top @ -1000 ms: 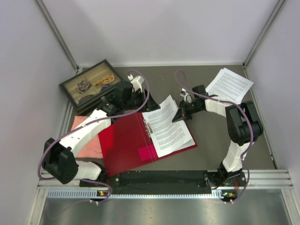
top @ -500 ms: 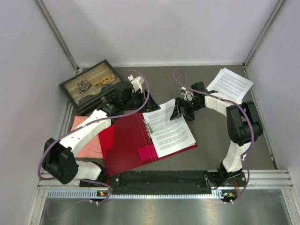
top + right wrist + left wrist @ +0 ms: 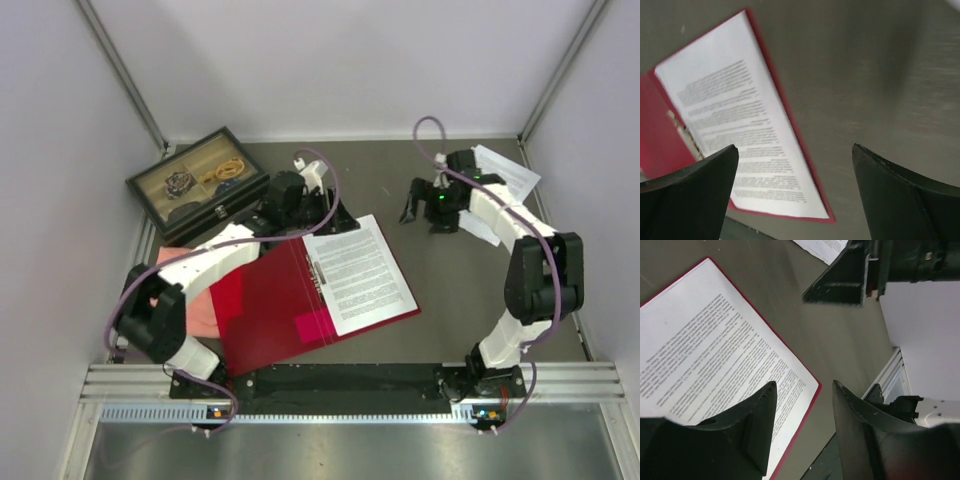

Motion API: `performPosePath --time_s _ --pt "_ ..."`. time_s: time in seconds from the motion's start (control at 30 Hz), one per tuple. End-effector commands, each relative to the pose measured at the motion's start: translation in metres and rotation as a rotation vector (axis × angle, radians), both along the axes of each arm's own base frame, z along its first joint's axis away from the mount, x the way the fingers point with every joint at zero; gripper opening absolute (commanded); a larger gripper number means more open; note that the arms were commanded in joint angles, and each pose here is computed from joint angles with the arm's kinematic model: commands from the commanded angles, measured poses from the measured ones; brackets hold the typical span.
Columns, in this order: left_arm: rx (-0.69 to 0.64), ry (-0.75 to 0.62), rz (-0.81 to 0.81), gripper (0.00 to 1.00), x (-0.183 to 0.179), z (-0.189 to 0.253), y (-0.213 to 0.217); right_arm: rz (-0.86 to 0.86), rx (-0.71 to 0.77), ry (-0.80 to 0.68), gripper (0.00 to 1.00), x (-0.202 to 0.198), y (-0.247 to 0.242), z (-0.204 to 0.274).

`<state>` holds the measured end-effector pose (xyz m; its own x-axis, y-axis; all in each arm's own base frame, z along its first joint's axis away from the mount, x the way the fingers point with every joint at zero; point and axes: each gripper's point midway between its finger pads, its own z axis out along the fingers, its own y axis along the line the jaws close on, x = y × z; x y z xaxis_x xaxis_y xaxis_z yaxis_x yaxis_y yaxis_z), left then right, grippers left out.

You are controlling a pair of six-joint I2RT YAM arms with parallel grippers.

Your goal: Put the files into the folder

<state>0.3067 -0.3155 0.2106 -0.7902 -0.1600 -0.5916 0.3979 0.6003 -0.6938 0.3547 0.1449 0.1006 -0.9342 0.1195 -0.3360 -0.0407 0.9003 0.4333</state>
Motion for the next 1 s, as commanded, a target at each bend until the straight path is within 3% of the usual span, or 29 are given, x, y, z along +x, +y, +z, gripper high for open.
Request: performPosePath --time_s 0.0,0.13,0.17,0.2,0.27,0.33,0.37,0.43,0.47,0.5,0.57,0.6,0.67,0.7,0.77,0.83,0.97 --pt "-0.116 -0.109 -0.039 0.52 0.027 0.028 -0.055 -0.334 -0.084 -0.057 0.94 0.031 -0.085 0.011" --pt "-0.168 -0.147 -0.078 0.5 0.041 0.025 -0.113 -0.567 0.039 -0.088 0.9 0.045 -0.155 0.01" --pt "-0.151 -0.125 -0.087 0.5 0.049 -0.001 -0.129 -0.591 0.039 -0.087 0.89 0.047 -0.164 0.008" --pt "-0.184 -0.153 -0.093 0.49 0.059 0.013 -0.143 -0.616 0.021 -0.101 0.89 0.051 -0.175 0.011" --pt "-0.214 -0.114 -0.114 0.47 0.069 -0.016 -0.171 -0.659 -0.002 -0.105 0.89 0.056 -0.196 0.008" --pt "-0.292 -0.128 -0.133 0.45 0.078 -0.004 -0.195 -0.694 -0.014 -0.108 0.89 0.06 -0.211 0.007" --pt "-0.291 -0.114 -0.131 0.45 0.085 -0.027 -0.206 -0.728 -0.014 -0.104 0.89 0.061 -0.224 0.003" --pt "-0.35 -0.154 -0.141 0.45 0.092 -0.013 -0.228 -0.763 -0.001 -0.1 0.89 0.06 -0.234 -0.001" --pt "-0.343 -0.139 -0.131 0.45 0.098 -0.036 -0.236 -0.79 0.012 -0.111 0.89 0.062 -0.241 -0.002" --pt "-0.402 -0.189 -0.127 0.47 0.104 -0.017 -0.245 -0.813 0.023 -0.1 0.89 0.059 -0.248 -0.009" --pt "-0.432 -0.168 -0.097 0.47 0.112 -0.038 -0.259 -0.821 0.037 -0.098 0.87 0.06 -0.252 -0.015" --pt "-0.484 -0.2 -0.091 0.47 0.118 -0.021 -0.265 -0.81 0.064 -0.102 0.86 0.063 -0.252 -0.019" --pt "-0.527 -0.157 -0.059 0.47 0.125 -0.042 -0.274 -0.82 0.067 -0.098 0.84 0.064 -0.256 -0.024" --pt "-0.568 -0.174 -0.039 0.47 0.131 -0.029 -0.278 -0.825 0.068 -0.106 0.83 0.064 -0.259 -0.027" --pt "-0.577 -0.141 -0.016 0.48 0.136 -0.049 -0.286 -0.829 0.069 -0.103 0.82 0.066 -0.261 -0.033" --pt "-0.619 -0.156 0.018 0.48 0.144 -0.039 -0.289 -0.826 0.077 -0.088 0.76 0.068 -0.261 -0.042" --pt "-0.642 -0.137 0.093 0.51 0.155 -0.057 -0.291 -0.82 0.075 -0.08 0.75 0.069 -0.262 -0.054"
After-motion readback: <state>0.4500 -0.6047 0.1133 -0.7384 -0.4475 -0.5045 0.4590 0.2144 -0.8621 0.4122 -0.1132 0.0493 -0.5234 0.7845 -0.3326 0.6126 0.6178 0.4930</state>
